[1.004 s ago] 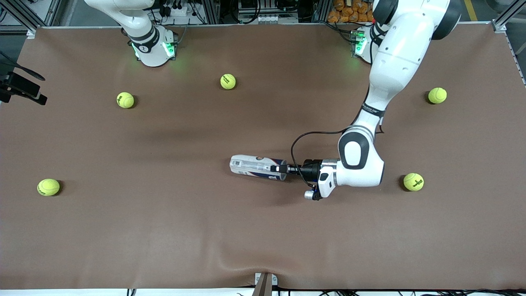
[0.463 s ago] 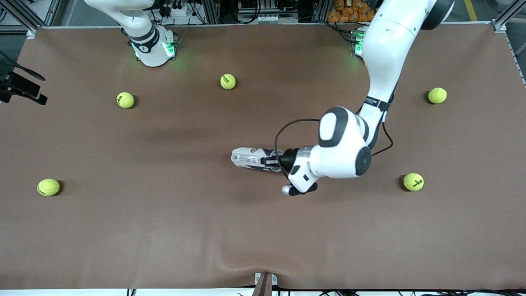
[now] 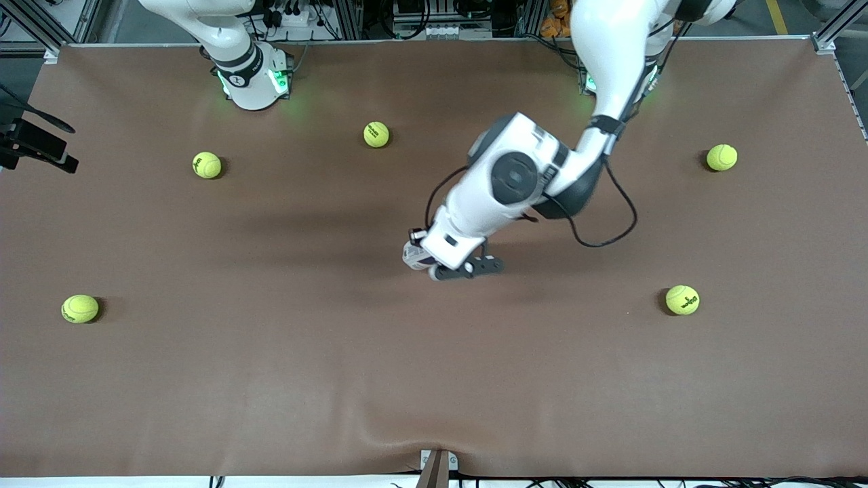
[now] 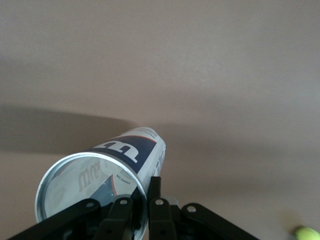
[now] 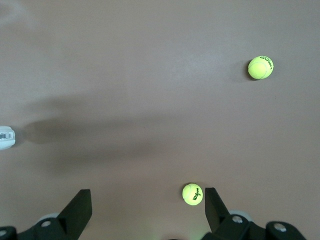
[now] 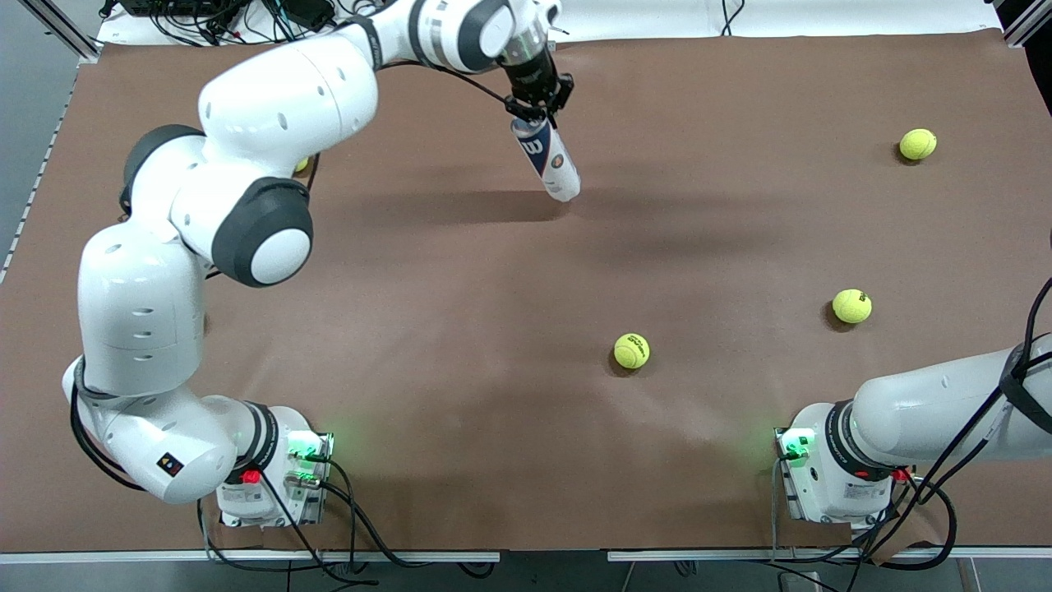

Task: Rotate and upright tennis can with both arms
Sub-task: 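Lift and rotate the can upright with the left gripper, then lower the upright can onto the table with the left gripper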

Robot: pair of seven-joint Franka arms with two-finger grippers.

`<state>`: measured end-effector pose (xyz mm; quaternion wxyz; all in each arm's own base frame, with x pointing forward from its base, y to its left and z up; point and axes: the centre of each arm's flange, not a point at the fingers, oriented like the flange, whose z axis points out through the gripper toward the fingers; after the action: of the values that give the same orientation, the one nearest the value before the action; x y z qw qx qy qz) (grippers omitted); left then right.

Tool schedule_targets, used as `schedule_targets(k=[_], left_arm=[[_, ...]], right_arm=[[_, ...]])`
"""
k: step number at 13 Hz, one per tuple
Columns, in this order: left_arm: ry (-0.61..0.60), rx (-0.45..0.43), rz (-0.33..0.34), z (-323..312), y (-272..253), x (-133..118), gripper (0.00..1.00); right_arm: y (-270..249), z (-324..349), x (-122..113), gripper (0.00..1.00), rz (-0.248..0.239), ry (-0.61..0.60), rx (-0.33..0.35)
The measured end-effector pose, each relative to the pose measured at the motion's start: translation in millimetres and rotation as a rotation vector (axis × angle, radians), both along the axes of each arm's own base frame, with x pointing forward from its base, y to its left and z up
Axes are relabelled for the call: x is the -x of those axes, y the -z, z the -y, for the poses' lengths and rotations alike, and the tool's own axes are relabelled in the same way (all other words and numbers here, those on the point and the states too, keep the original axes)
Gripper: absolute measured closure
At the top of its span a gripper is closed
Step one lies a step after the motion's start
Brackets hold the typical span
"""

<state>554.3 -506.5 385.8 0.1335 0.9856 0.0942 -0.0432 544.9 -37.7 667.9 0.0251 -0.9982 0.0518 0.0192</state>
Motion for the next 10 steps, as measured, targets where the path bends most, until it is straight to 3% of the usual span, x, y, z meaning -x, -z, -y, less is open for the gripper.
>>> schedule_targets(k=[7,10], left_arm=[[0.023,-0.278,0.07,28,-9,48,0.95],[0.024,-0.285,0.094,37,-14,56,0.95]], right_arm=[[0,0,0,0.0,0.0,0.0,0.0],[0,0,0,0.0,0.0,0.0,0.0]])
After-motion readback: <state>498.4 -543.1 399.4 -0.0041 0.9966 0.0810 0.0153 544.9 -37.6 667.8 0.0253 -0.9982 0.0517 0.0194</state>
